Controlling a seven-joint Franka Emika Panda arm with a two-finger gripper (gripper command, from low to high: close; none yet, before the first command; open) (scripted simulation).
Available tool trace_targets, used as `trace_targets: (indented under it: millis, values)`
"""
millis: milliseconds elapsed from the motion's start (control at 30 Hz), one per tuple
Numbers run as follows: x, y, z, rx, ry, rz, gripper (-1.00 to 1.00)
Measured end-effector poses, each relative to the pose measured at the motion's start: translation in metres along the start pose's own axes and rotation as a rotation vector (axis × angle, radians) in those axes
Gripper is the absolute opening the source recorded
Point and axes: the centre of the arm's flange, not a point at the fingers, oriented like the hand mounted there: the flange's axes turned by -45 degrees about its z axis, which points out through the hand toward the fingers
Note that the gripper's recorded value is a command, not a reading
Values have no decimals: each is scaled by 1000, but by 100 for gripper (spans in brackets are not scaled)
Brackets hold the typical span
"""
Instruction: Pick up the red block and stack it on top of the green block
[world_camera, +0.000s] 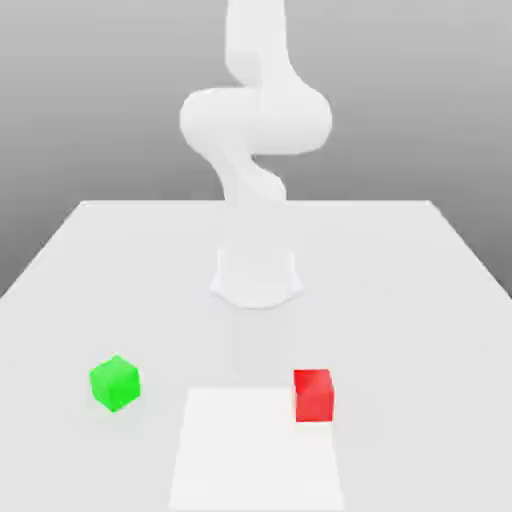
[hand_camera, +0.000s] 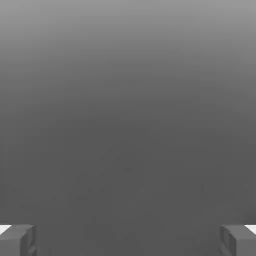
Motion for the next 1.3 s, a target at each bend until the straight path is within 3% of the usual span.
trace_targets:
  millis: [300, 600, 800, 833, 1067, 1300]
  values:
    - [-112, -38, 201, 16, -337, -15, 0]
    - [-312, -61, 320, 2, -696, -40, 0]
    - [-359, -61, 361, 1, -721, -40, 0]
    - [-364, -61, 366, 1, -721, -41, -100]
    - [-365, -61, 366, 1, -721, -41, -100]
    - [-328, -62, 325, 0, -720, -43, -100]
